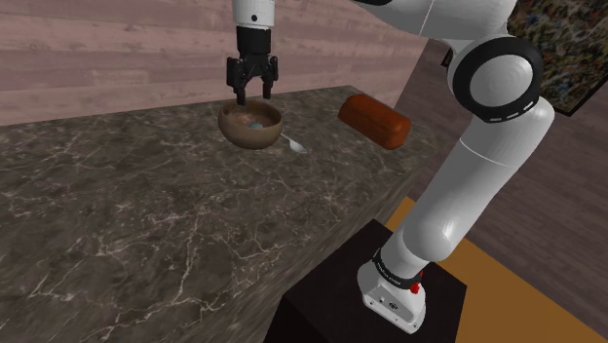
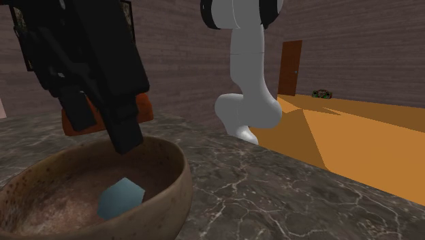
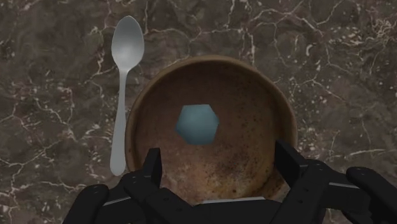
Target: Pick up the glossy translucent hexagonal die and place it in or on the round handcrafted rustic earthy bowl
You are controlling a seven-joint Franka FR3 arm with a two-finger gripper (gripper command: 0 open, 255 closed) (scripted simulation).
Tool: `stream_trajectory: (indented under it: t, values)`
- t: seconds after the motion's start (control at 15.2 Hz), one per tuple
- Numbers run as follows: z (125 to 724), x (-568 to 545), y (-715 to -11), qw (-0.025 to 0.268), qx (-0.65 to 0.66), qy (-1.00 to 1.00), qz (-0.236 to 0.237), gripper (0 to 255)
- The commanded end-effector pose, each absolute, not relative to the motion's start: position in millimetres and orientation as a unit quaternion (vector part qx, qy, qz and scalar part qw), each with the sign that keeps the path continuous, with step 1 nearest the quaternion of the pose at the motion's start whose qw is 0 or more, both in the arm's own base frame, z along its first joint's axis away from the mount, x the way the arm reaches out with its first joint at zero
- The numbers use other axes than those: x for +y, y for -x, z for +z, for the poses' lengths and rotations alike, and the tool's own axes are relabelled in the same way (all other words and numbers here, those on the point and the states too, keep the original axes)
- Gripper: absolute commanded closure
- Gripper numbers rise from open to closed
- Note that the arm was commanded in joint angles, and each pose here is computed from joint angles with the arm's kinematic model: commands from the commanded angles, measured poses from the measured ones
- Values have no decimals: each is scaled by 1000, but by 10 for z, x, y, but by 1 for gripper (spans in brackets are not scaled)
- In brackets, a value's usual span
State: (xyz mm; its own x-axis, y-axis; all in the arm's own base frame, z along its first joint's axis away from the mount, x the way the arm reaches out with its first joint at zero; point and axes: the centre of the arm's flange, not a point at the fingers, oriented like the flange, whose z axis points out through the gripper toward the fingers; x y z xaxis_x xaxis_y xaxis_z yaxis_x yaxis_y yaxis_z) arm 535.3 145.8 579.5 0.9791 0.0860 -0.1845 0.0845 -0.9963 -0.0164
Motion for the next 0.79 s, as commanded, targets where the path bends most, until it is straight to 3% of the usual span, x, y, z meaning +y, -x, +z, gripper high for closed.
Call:
stream_trajectory:
  t: [0.0, 0.2, 0.73]
  values:
    - [5925, 1458, -5377, 4, -43, 995, 93, 0]
    - [6286, 1457, -5445, 4, -43, 995, 93, 0]
    - [6286, 1458, -5445, 4, -43, 995, 93, 0]
